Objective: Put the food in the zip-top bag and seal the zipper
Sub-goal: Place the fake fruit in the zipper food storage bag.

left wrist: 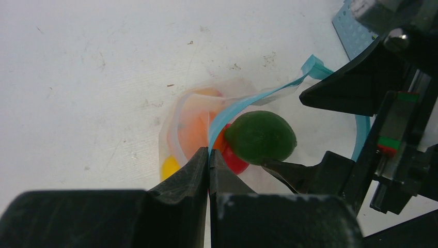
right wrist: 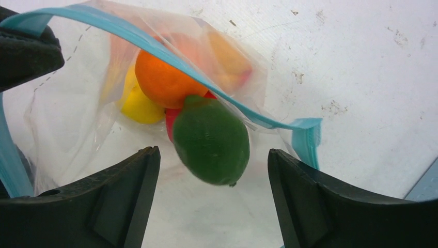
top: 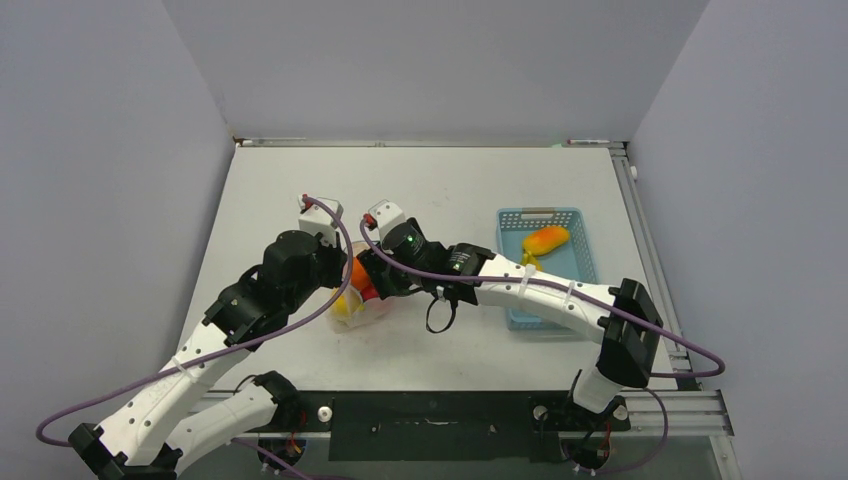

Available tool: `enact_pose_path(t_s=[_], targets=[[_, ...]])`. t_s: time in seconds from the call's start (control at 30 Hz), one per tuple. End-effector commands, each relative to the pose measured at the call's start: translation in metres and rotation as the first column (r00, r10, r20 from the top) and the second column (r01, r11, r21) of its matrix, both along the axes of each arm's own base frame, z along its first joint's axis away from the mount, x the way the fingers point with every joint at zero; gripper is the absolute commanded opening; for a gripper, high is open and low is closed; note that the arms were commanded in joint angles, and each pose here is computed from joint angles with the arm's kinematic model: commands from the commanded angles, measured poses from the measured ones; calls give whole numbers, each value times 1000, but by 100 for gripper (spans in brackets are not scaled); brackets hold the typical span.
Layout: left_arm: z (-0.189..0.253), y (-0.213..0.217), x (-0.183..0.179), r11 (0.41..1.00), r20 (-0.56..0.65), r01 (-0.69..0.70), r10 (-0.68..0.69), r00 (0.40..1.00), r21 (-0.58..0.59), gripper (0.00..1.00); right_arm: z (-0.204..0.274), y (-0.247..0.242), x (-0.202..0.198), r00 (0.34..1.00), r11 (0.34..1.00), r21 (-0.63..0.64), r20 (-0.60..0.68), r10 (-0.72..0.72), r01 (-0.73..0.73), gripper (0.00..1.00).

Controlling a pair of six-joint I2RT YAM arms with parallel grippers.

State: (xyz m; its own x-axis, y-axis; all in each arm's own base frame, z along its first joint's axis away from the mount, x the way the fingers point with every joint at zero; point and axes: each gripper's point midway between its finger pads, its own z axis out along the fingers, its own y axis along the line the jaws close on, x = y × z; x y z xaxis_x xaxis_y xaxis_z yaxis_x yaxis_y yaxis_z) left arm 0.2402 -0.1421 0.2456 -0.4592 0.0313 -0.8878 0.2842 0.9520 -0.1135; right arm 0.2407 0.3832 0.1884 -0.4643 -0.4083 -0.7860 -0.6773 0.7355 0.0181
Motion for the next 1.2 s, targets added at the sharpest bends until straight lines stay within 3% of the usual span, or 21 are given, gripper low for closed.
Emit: enact_pose_path(t_s=[0.0, 0.33, 0.7, 1.17], targets=[[18, -3, 4, 999, 58, 7, -4, 998, -44, 0, 21, 6, 9, 997, 998, 41, 49, -52, 50, 81], [17, -3, 5, 999, 57, 6, -3, 998, -43, 0, 37, 12, 1, 997, 996, 88, 64, -37, 31, 84], [16, -3, 5, 999, 55, 3, 0, 999, -42, 0, 90, 8, -13, 994, 968, 251, 108, -13, -15, 85], [21, -1, 3, 999, 68, 2, 1, 998, -53, 0, 129, -66, -6, 961, 952, 254, 171, -218, 171, 87]])
